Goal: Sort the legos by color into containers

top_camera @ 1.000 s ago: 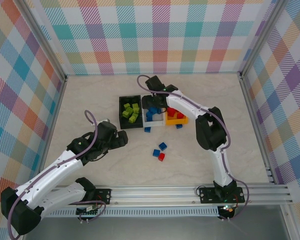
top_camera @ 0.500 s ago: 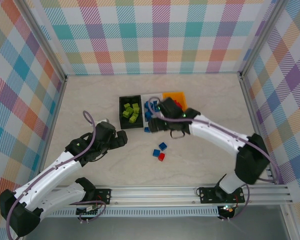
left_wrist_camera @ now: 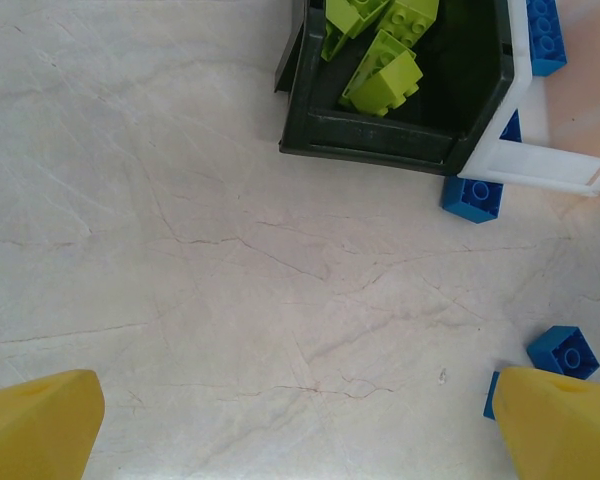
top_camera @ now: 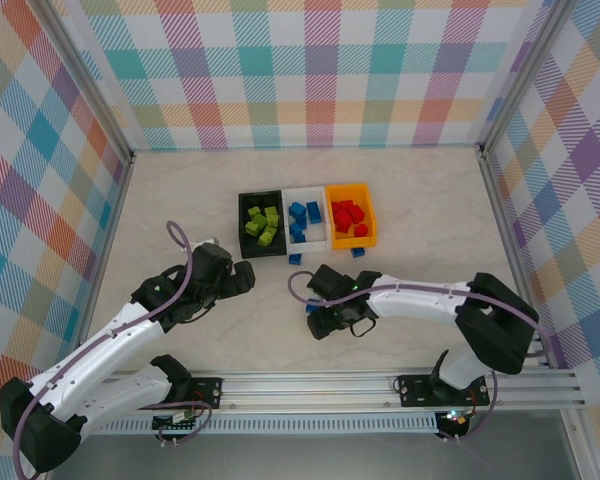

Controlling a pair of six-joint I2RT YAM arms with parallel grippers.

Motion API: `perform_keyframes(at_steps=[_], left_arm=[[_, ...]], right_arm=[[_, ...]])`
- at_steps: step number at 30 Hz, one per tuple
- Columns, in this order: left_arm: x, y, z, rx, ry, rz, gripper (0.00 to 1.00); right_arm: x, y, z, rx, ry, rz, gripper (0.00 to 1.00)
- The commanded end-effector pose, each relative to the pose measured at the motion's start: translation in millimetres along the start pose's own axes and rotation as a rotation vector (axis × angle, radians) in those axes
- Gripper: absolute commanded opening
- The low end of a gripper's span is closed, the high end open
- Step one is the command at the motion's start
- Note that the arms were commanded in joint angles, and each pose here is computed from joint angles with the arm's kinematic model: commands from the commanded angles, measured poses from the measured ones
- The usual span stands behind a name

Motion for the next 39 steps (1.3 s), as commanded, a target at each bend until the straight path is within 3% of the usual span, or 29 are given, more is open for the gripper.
perform_keyframes(at_steps=[1,7,20,25,30,35,39], left_arm=[[-5,3,-2,0.03,0.026,-0.003,1.0],[-6,4,0,0.032,0.027,-0.003,1.0],[-5,3,-2,0.029,0.026,-0.001,1.0],[-5,2,-2,0.024,0.029,-0.002,1.0],[-5,-1,-4,-0.007,0.032,-0.009,1.0],[-5,-14,-14,-0.065,0.065,-0.042,1.0],[-7,-30,-25,-0.06,0.103,-0.098,1.0]], right_arm=[[19,10,-5,-0.017,-0.093,0.045,0.78],[30,13,-19,-0.078,-0.111,0.09,0.72],[29,18,-17,0.0,-0.113,0.118,0.41],[26,16,2,0.021,-0.137,0.099,0.36],[27,8,45,0.035,-0.226,0.052,0.32],[70,-33,87,0.003,-0.378,-0.136,0.3],[124,-69,94,-0.038,-0.456,-0.281,0.3]])
Point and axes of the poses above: each hand's point on the last joint's axis, 136 mm out from that joint toward the fingers, its own z axis back along the fingers, its own y axis along the line the jaws close on, x = y × z, the point moved 10 cm from there along z, back along the fingers, and after that the axes turned 10 degrees about -z, right-handed, at the moved point
